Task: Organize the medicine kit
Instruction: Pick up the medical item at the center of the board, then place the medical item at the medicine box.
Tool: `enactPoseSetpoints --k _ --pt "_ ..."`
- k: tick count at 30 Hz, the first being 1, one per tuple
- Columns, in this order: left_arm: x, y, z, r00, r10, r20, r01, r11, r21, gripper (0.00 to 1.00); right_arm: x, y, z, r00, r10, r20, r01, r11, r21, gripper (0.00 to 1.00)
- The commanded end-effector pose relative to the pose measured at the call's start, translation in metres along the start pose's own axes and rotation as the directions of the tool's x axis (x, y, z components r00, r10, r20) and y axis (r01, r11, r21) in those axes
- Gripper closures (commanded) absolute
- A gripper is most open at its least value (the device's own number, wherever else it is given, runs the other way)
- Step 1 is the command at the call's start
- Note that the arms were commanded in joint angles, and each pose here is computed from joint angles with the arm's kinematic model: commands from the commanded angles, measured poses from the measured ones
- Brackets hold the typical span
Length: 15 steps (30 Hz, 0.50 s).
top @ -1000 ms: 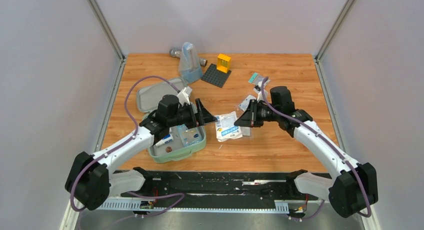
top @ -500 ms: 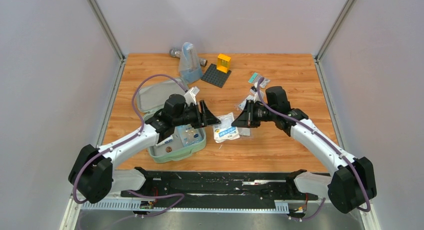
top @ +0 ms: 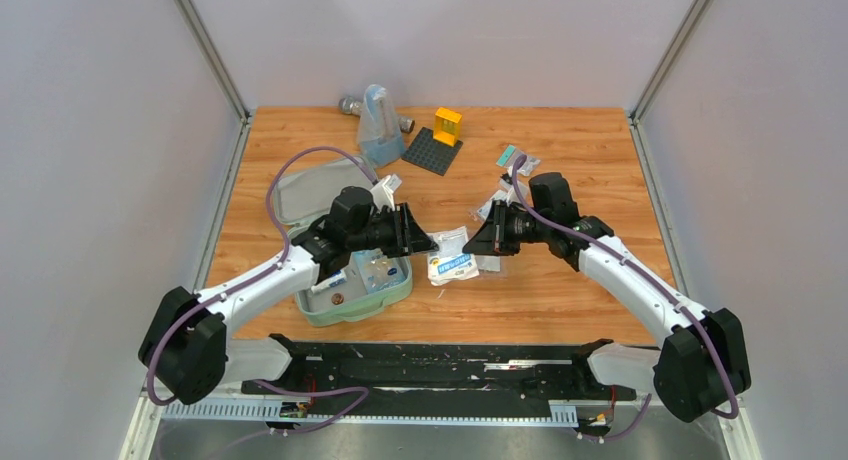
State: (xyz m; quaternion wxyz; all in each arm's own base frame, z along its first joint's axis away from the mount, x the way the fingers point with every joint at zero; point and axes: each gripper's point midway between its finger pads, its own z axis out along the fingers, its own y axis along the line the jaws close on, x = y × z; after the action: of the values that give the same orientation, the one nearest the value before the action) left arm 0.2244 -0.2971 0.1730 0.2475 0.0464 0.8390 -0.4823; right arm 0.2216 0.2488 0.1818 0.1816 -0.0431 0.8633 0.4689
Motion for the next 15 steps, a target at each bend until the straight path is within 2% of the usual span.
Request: enactPoseSetpoints --k 1,5,11,13,15 --pt "-0.010 -0.020 0.001 0.999 0.046 0.010 -0.047 0.997 0.056 0.59 -0.010 0.016 -0.001 0.999 -0.036 0.030 0.038 0.998 -0.052 1.00" --pt "-0.011 -0.022 0.002 0.999 0.050 0.010 -0.050 0.997 0.062 0.72 -0.009 0.013 0.002 0.999 -0.026 0.019 0.027 0.998 -0.049 1.00" --pt "-0.010 -0.019 0.002 0.999 0.046 0.012 -0.046 0.998 0.050 0.99 -0.006 0.008 0.005 1.000 -0.003 -0.001 0.003 0.999 -0.042 0.97" --pt "-0.011 -0.018 0.001 0.999 0.045 0.019 -0.046 0.998 0.043 1.00 -0.005 0.007 0.006 1.000 -0.001 -0.005 0.001 0.999 -0.042 0.88" --pt "-0.012 -0.017 -0.002 0.999 0.044 0.030 -0.045 0.999 0.028 1.00 -0.003 0.005 0.006 1.000 0.000 -0.008 -0.001 0.999 -0.038 0.69"
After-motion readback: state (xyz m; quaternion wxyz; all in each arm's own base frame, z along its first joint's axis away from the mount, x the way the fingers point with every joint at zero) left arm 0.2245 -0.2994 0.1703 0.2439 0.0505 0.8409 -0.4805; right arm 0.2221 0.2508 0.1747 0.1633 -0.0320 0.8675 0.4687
